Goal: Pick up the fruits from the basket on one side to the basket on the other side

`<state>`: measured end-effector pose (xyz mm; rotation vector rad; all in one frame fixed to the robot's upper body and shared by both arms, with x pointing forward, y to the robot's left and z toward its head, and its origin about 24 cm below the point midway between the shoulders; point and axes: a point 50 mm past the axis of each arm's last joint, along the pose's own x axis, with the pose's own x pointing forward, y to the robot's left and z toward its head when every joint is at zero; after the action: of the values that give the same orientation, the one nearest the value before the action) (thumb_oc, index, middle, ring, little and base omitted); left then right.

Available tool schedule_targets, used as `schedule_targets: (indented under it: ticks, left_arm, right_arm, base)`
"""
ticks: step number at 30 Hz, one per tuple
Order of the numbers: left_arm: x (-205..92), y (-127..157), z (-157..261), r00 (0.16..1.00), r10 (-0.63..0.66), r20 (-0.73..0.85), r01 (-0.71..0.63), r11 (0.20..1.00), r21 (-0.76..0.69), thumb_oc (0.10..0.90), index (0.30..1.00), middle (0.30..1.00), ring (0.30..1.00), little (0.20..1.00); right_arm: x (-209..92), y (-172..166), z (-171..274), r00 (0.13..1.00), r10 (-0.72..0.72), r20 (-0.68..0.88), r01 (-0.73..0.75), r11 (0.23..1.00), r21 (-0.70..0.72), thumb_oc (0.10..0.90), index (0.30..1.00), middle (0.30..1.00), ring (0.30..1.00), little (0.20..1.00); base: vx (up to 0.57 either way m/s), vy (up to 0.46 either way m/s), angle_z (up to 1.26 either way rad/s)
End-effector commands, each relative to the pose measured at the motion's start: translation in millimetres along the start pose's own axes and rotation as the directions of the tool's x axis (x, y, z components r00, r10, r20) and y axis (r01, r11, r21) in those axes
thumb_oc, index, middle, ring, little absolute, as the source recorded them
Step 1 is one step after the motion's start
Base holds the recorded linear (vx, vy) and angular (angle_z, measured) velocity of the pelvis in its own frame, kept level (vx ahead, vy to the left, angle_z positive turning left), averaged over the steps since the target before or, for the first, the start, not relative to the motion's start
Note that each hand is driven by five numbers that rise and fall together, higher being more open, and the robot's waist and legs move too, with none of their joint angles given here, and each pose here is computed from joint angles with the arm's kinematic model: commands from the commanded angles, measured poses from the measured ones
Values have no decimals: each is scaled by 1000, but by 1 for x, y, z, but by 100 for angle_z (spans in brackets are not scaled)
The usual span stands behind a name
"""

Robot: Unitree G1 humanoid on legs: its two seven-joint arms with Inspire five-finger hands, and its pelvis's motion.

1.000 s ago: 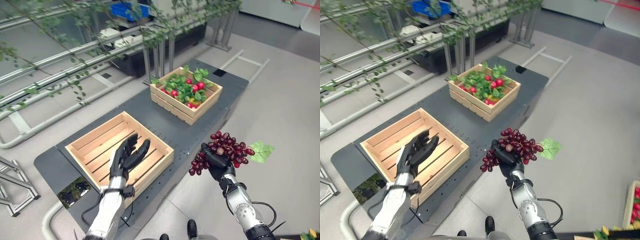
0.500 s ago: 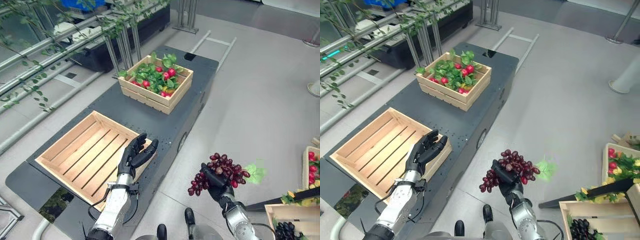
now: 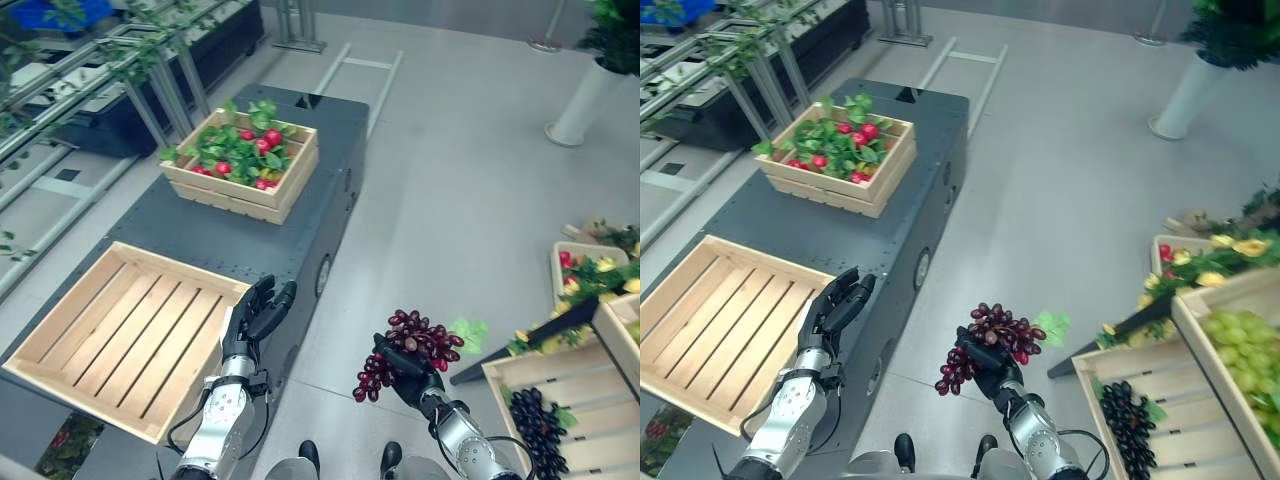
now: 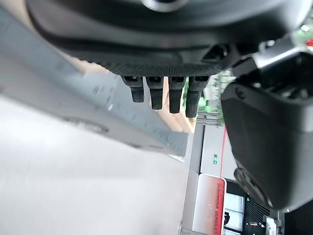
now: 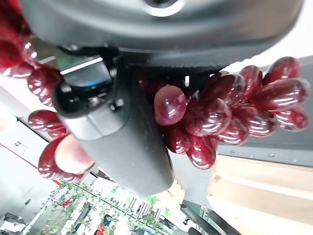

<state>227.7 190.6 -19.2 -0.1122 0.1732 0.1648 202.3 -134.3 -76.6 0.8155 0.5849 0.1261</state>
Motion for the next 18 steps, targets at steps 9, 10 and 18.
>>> schedule_targets:
  ticks: [9, 10, 18]
  left_arm:
    - [7, -23, 40, 978, 19, 207, 8, 992, -125, 800, 900, 900, 900, 900]
    - [5, -20, 41, 974, 54, 221, -24, 991, -134, 800, 900, 900, 900, 900]
    - [16, -19, 61, 949, 71, 306, -51, 996, -75, 800, 900, 900, 900, 900]
  right_arm:
    - [5, 25, 6, 982, 190, -16, -191, 981, -24, 400, 300, 300, 300, 300]
    - [6, 27, 9, 977, 214, -25, -214, 976, -32, 400, 300, 300, 300, 300]
    - [15, 51, 17, 956, 289, 49, -290, 957, 12, 400, 300, 300, 300, 300]
  base:
    - [-75, 18, -5]
    - [-156, 230, -67]
    - [-206, 249, -105]
